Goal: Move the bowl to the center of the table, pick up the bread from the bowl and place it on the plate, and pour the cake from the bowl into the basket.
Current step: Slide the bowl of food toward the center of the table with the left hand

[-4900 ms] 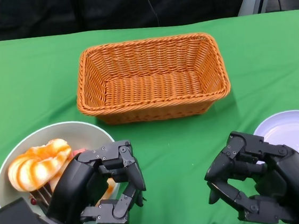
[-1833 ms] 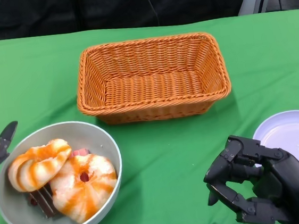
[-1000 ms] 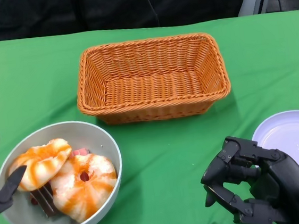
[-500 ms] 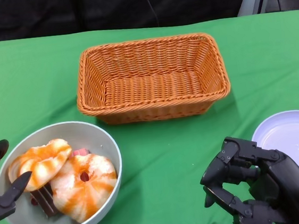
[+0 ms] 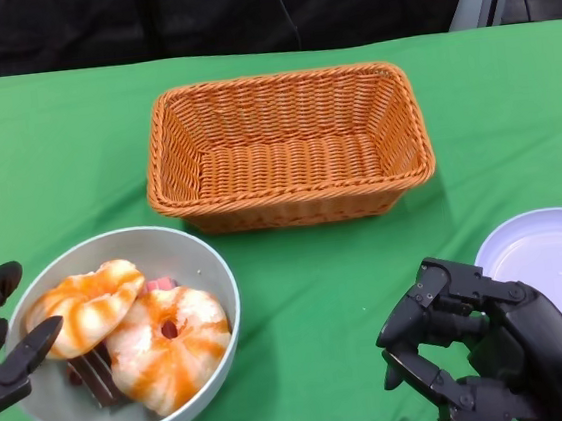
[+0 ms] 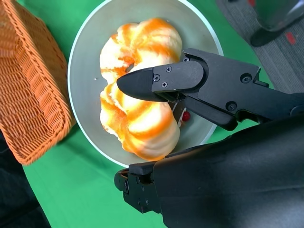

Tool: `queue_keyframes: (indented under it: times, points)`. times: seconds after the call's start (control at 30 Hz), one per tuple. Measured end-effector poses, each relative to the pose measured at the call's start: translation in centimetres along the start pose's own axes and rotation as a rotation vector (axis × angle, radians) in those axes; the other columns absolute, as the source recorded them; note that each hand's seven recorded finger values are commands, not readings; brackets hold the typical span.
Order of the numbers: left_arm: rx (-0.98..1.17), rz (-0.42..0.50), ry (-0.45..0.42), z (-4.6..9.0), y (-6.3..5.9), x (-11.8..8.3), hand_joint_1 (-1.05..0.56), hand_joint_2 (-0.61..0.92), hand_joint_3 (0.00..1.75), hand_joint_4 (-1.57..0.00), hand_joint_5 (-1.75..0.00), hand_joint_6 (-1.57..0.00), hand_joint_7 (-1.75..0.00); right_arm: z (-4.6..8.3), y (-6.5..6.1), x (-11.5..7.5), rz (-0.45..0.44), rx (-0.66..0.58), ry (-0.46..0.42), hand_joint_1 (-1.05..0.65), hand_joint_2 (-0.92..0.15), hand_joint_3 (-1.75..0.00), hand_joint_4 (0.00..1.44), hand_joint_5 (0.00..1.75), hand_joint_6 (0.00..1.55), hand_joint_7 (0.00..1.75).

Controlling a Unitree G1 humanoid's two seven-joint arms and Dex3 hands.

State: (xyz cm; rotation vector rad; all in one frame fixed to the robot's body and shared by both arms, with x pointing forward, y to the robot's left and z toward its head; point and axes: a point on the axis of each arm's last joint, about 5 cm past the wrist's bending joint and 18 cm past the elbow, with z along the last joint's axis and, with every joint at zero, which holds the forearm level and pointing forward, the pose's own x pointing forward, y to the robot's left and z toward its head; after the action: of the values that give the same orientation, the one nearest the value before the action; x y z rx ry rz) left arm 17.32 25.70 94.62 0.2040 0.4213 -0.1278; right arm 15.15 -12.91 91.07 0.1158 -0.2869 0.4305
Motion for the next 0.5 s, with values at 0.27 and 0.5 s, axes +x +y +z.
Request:
queue_keyframes:
  times: [0.27, 0.5]
  points:
    - [-0.039, -0.061, -0.02, 0.01, -0.21, -0.09, -0.61, 0.92, 0.55, -0.03, 0.0, 0.0, 0.0, 0.0, 0.01, 0.0, -0.001, 0.0, 0.0, -0.23, -0.64, -0.71, 0.74, 1.44, 0.68, 1.23]
    - [-0.057, -0.108, -0.037, 0.1, -0.91, -0.3, -0.62, 0.92, 0.54, 0.0, 0.0, 0.0, 0.0, -0.01, 0.02, 0.01, -0.001, 0.001, 0.0, -0.23, -0.64, -0.71, 0.73, 1.43, 0.68, 1.23]
